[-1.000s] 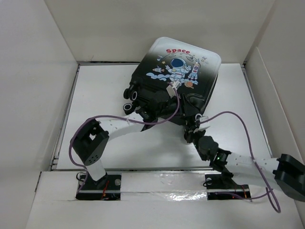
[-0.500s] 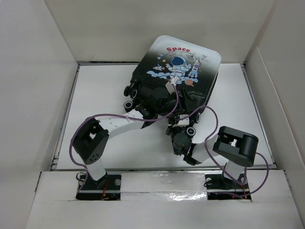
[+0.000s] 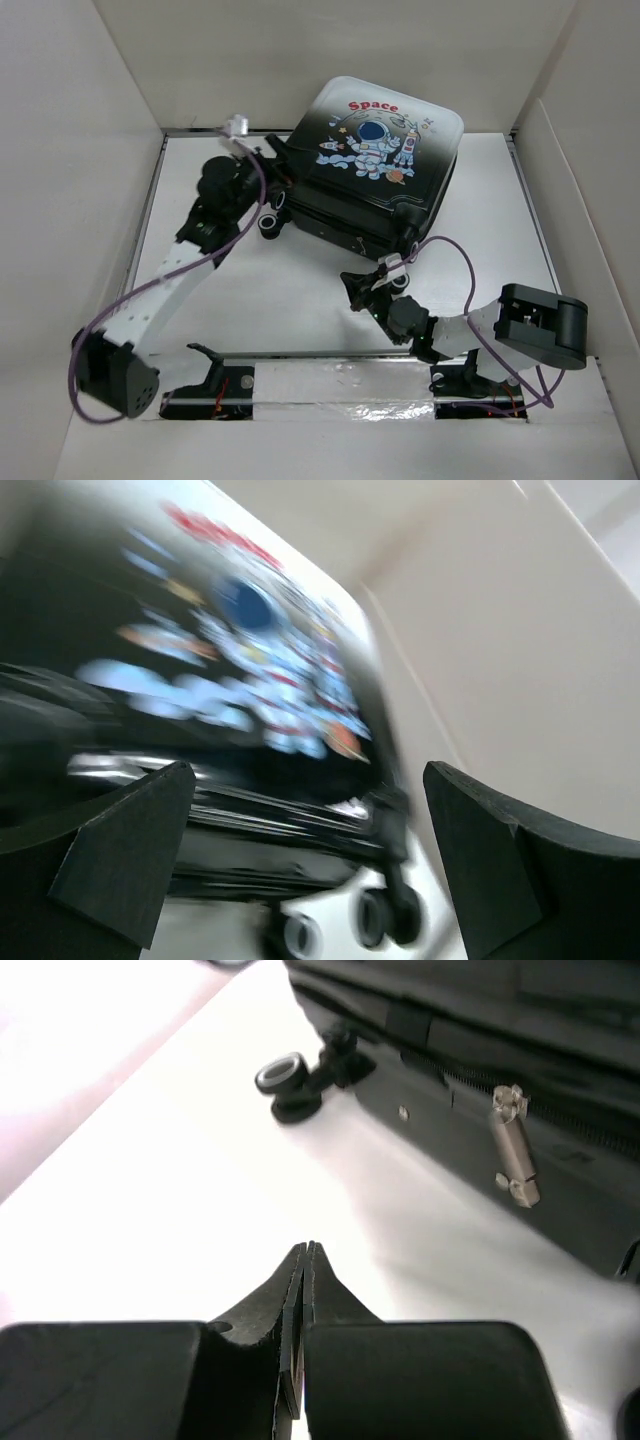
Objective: Pack the luggage
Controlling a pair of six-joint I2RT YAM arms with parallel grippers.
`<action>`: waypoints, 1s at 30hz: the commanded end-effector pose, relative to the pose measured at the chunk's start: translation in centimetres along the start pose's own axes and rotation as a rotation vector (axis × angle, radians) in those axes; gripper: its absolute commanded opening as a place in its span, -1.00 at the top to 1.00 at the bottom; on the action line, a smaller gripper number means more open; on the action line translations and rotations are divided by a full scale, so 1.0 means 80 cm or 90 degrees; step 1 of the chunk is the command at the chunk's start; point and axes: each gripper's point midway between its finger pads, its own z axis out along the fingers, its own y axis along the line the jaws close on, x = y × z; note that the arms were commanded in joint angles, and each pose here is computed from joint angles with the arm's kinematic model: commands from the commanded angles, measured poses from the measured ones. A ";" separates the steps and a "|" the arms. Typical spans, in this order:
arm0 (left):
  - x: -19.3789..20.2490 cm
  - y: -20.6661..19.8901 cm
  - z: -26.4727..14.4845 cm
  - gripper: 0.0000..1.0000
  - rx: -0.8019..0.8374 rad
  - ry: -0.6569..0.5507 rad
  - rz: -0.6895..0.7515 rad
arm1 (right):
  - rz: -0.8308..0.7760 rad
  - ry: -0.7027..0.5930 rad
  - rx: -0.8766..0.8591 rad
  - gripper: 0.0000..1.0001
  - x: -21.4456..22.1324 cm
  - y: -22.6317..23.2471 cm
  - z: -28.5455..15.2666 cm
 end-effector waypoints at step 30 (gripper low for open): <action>0.004 0.221 -0.031 -0.81 -0.393 0.205 0.400 | 0.035 0.030 -0.101 0.52 0.001 -0.001 -0.031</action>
